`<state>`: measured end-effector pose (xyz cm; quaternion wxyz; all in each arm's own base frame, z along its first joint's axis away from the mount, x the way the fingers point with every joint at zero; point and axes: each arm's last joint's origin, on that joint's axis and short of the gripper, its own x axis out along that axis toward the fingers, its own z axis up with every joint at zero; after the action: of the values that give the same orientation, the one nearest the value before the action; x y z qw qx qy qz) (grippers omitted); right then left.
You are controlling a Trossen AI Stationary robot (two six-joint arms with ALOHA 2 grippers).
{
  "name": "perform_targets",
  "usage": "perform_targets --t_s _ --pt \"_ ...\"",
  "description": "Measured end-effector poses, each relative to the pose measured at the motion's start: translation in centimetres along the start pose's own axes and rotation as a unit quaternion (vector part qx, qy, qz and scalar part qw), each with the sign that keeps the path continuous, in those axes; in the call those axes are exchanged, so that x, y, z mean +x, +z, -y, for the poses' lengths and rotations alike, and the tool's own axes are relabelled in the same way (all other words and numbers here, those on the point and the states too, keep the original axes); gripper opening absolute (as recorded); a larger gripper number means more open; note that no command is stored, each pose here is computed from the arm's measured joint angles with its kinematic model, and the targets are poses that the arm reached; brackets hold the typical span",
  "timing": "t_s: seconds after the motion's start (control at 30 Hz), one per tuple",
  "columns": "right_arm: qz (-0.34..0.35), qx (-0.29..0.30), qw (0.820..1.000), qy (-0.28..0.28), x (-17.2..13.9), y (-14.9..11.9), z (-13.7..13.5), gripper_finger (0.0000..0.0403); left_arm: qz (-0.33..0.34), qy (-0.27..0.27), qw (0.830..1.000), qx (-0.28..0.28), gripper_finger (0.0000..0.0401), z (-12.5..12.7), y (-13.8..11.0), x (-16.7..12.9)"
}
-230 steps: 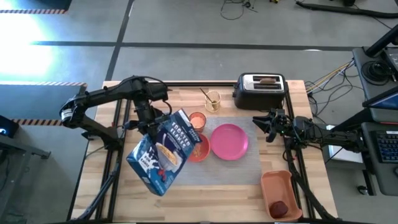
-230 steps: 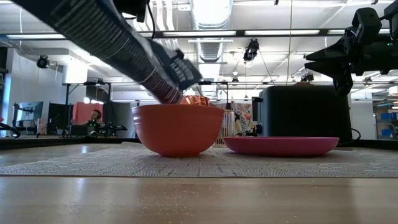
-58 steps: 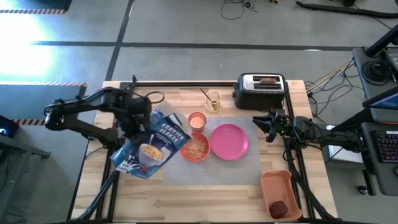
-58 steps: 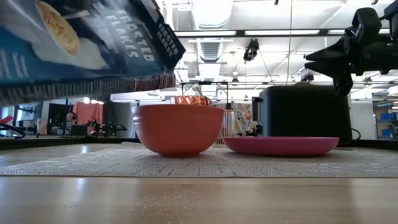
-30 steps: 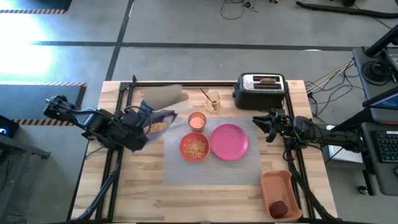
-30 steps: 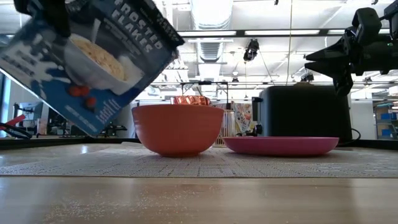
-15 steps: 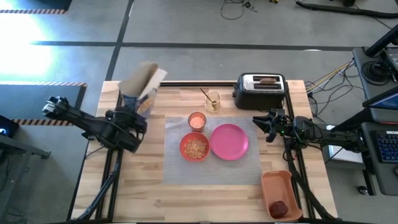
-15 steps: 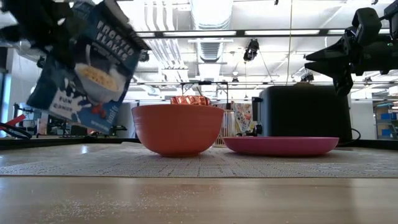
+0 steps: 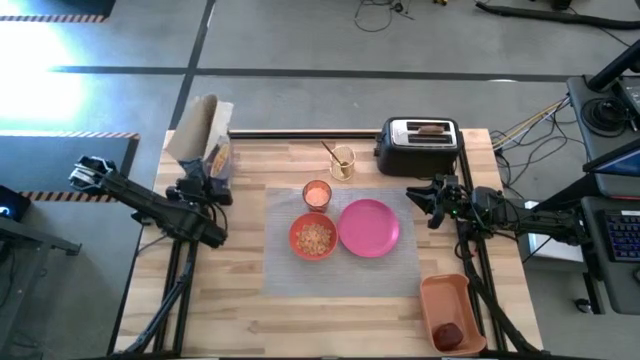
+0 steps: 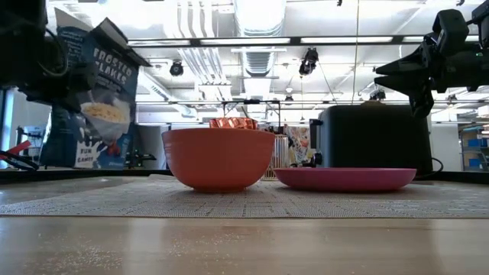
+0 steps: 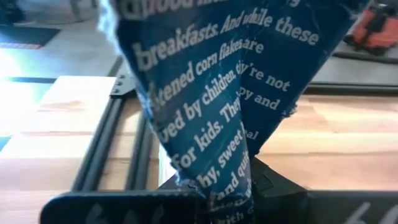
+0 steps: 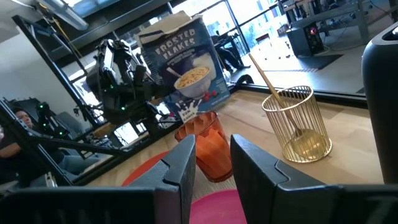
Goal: Arrange a breakfast setting
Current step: Pour the cereal from the blue cereal box into the orange bowl on the gray tablemat
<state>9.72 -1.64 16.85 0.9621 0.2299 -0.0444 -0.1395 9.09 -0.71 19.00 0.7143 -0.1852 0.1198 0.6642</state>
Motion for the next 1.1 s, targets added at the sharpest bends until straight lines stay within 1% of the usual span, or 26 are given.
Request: perform_targets --t_s 0.13,0.37,0.53,0.83,1.1 --pt "0.000 0.000 1.000 0.000 0.0 0.0 0.0 0.0091 0.006 0.023 1.000 -0.004 0.0014 -0.4 -0.2 0.6" --pt "0.000 0.000 1.000 0.000 0.0 0.0 0.0 0.0091 0.009 0.040 0.999 -0.010 0.0014 -0.6 -0.3 1.0" --pt "0.000 0.000 1.000 0.000 0.0 0.0 0.0 0.0091 0.009 0.033 0.999 -0.018 0.0015 -0.4 -0.5 1.1" --pt "0.000 0.000 1.000 0.000 0.0 0.0 0.0 0.0091 0.012 0.013 0.999 -0.045 0.0034 0.1 -0.7 1.1" --pt "0.000 0.000 1.000 0.000 0.0 0.0 0.0 0.0091 0.015 0.025 0.999 -0.042 0.0036 -0.1 -0.7 1.4"
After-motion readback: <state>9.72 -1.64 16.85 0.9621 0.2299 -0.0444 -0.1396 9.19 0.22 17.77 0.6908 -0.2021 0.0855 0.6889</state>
